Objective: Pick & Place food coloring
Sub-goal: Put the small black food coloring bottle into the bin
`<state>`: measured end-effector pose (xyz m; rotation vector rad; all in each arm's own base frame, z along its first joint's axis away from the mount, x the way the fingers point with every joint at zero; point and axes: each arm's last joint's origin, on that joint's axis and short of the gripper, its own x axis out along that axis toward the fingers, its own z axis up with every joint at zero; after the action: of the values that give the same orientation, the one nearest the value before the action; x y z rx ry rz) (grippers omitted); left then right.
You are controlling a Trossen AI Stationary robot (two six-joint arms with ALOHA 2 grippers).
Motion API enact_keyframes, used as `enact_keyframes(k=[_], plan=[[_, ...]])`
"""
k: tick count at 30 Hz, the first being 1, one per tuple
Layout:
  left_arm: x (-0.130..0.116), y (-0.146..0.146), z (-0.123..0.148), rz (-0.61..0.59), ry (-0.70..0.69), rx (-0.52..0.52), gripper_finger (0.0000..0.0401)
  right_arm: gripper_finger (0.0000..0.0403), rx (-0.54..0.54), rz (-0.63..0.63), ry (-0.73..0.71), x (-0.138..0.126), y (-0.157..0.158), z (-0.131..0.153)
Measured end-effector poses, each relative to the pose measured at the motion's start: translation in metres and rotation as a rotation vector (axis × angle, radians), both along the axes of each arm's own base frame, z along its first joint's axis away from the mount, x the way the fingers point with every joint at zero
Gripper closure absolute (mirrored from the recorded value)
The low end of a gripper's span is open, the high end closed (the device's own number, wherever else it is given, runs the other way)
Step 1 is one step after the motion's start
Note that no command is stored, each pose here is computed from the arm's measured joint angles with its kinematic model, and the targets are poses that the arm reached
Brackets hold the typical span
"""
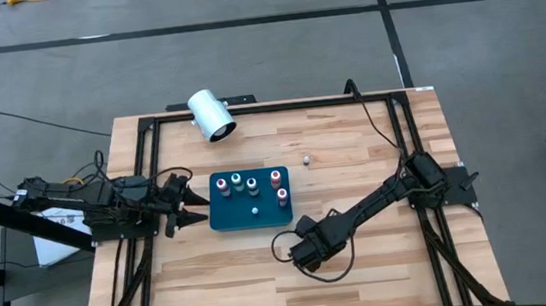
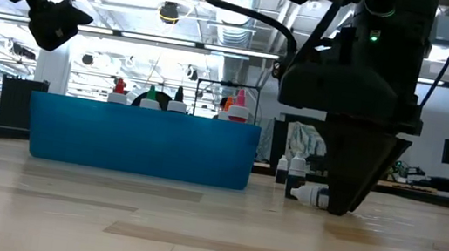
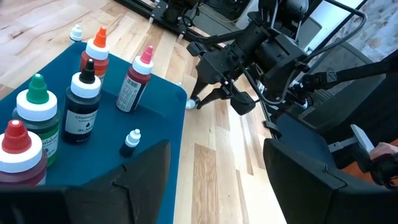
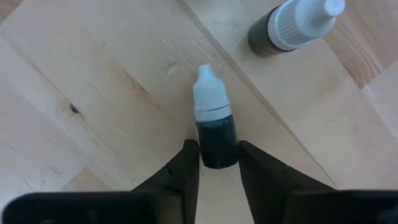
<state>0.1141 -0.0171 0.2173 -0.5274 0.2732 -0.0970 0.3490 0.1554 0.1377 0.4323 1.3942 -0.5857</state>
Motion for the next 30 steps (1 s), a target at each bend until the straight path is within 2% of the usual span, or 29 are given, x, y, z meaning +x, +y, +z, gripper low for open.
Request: enact_keyframes(k=[4, 8, 21, 25, 30], plan=[[0.0001, 0.0001, 0.0000, 0.004, 0.000, 0.001, 0.0152, 0.0330, 0.004, 0.001, -0.008, 0.0007, 0.0005, 0.0000], [0.0000, 0.0001, 0.0000, 0.004, 0.000, 0.001, 0.0152, 0.0335, 0.004, -0.010, -0.010, 0.0008, 0.0005, 0.0000], [0.0001, 0.0001, 0.0000, -0.001, -0.003, 0.018, 0.0152, 0.0229, 0.035, 0.012, 0.036, 0.0026, -0.0027, 0.0066], [0.0001, 0.0001, -0.0001, -0.001, -0.003, 0.019, 0.0152, 0.0213, 0.035, 0.004, 0.039, 0.0039, -0.0058, 0.0073], [0.0000, 0.0001, -0.0001, -0.001, -0.003, 0.019, 0.0152, 0.0213, 0.042, -0.006, 0.021, 0.0074, -0.0092, 0.0073]])
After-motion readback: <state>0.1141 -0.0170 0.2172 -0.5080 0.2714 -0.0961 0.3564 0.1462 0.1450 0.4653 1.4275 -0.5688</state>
